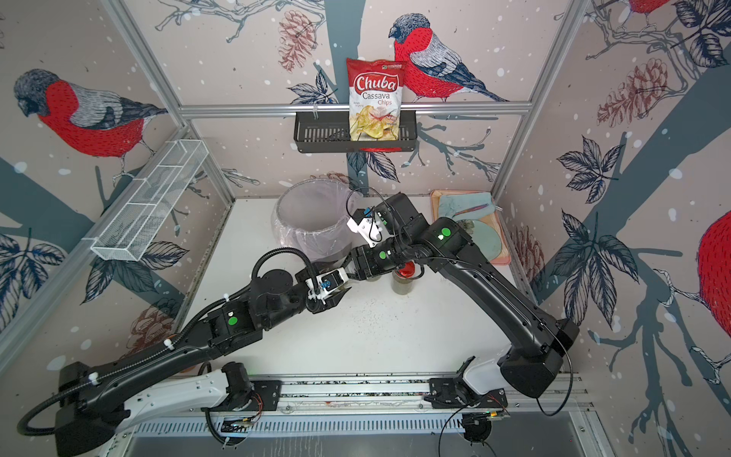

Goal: Empty moldy mung beans from jars
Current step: Pick up the jar from the center of the board.

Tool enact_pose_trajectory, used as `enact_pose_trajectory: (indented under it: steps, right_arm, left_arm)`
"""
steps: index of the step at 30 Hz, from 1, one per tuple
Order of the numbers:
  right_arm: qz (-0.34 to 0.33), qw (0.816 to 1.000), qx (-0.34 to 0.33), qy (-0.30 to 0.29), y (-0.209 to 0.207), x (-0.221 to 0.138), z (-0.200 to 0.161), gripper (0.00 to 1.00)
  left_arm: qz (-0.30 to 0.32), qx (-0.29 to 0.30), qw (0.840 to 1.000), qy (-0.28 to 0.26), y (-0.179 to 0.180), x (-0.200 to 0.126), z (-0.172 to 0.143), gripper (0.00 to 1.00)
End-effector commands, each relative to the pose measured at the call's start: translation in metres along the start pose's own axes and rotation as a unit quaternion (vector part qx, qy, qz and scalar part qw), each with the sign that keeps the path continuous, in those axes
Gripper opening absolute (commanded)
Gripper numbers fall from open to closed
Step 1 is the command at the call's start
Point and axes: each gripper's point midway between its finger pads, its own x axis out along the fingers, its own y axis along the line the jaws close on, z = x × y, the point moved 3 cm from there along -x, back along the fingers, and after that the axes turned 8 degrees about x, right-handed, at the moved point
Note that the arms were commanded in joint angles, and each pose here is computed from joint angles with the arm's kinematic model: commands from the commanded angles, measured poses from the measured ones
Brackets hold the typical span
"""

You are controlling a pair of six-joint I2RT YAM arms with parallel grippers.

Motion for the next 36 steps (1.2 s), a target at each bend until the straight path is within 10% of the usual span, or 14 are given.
enact_pose_trajectory:
  steps: [1,22,25,36]
  right_arm:
    - [0.016,1.000,-0.004,-0.003,0.005,-0.001,0.001,0.50]
    - [-0.032,0.999,0.005,-0.031,-0.004,-0.003,0.014,0.54]
    - [-0.036,0.999,0.006,-0.034,-0.004,-0.004,0.015,0.53]
    - [-0.051,0.998,0.007,-0.034,-0.004,-0.009,0.017,0.50]
  left_arm:
    - [0.022,0.000,0.999,-0.030,0.010,-0.003,0.014,0.66]
    - [0.022,-0.005,0.999,-0.039,0.012,-0.007,0.017,0.27]
    - [0.022,-0.005,0.999,-0.040,0.011,-0.007,0.017,0.62]
    - [0.019,-0.003,0.999,-0.037,0.011,-0.008,0.016,0.97]
